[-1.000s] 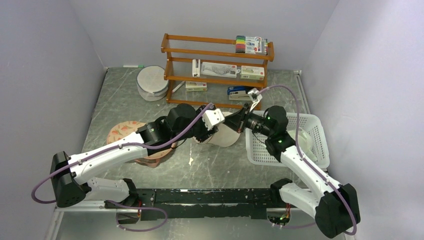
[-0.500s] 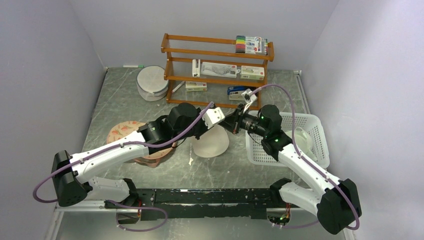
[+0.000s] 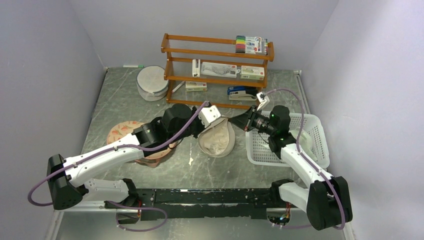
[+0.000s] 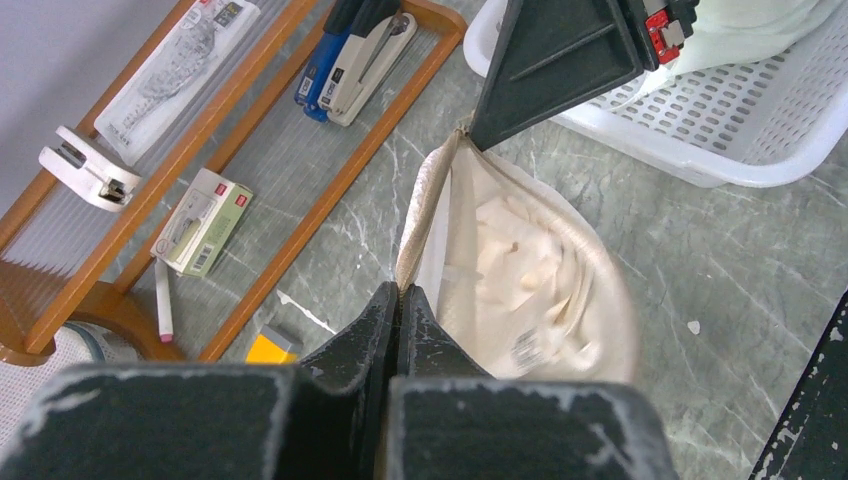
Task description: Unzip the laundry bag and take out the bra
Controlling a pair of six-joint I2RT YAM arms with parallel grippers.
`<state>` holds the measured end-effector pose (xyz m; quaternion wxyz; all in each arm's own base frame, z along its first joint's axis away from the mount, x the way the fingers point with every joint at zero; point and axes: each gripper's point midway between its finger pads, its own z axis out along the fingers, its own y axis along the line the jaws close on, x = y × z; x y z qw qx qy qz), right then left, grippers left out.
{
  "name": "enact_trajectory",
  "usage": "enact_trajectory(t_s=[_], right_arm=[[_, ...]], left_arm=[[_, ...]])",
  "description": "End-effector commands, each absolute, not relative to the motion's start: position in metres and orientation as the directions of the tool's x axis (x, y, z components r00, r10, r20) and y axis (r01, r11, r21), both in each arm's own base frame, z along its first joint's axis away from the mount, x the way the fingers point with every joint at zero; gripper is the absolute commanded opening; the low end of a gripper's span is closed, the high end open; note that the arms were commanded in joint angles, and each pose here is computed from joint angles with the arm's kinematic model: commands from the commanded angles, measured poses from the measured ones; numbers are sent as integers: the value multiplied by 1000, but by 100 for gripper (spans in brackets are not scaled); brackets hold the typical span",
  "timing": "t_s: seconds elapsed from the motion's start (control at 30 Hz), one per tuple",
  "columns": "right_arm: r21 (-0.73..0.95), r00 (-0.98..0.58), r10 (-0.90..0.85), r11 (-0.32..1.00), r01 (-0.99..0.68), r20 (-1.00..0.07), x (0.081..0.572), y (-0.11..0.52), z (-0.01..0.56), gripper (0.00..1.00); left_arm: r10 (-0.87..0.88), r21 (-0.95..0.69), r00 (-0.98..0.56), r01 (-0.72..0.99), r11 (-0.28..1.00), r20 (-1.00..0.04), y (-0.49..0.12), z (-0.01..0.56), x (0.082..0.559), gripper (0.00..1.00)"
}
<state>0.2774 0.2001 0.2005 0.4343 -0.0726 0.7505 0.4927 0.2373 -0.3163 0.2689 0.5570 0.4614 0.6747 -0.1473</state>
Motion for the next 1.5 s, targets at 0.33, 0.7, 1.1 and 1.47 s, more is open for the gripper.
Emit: enact_trajectory(t_s=[0.33, 0.7, 1.1, 1.47], right_arm=[[515, -483, 191, 420, -747, -855, 250, 252, 251, 0], [515, -482, 189, 409, -753, -855, 244, 256, 253, 0], [531, -486, 215, 395, -750, -847, 242, 257, 260, 0], [530, -490, 208, 399, -748, -847, 238, 256, 256, 0]], left_arm=[[466, 286, 40, 834, 472, -884, -330, 262, 232, 65], [484, 314, 34, 800, 511, -874, -323, 263, 240, 32], [455, 237, 29, 881, 409, -890, -345, 256, 221, 72], [510, 280, -12, 824, 492, -860, -340, 235, 243, 30]])
